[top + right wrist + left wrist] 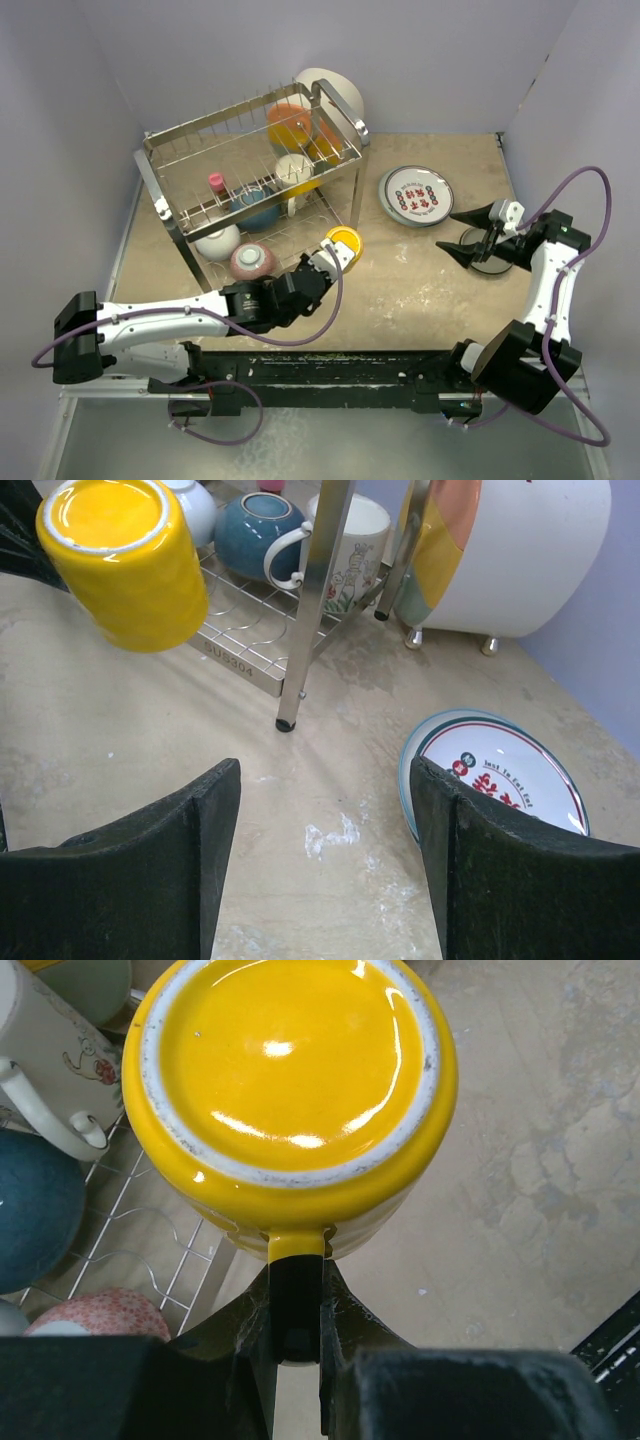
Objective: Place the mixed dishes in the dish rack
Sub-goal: Turn the cup upside down in the dish rack.
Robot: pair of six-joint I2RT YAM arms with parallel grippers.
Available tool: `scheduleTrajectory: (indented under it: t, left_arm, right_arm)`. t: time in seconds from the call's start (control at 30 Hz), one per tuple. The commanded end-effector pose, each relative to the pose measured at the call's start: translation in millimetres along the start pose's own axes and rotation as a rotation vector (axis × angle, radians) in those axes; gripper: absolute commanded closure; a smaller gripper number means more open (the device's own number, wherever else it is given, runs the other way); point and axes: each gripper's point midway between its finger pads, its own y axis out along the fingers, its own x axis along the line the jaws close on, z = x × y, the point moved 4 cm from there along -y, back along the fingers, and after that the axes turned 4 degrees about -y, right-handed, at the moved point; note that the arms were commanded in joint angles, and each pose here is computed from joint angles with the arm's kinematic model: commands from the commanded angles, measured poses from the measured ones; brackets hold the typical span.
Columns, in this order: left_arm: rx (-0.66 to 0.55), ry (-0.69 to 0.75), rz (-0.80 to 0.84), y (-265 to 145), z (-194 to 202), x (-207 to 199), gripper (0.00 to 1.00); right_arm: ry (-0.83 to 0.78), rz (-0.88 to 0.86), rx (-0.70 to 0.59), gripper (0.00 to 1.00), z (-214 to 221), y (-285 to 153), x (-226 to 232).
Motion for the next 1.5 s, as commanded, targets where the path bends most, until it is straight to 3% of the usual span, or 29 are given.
scheduleTrajectory:
  t: [0.0, 0.87, 1.47]
  left_arm:
    - [-0.100, -0.041, -0.081, -9, -40, 22, 1.00]
    - [-0.035, -0.035, -0.304, 32, -19, 78, 1.00]
    - [0.023, -0.113, -0.315, 78, -2, 89, 1.00]
  right_arm:
    - [-0.006, 0.015, -0.038, 0.29, -11, 0, -3]
    - [-0.012, 0.020, -0.034, 0.26, -10, -1, -4]
    - [-0.012, 0.022, -0.031, 0.25, -10, -2, -4]
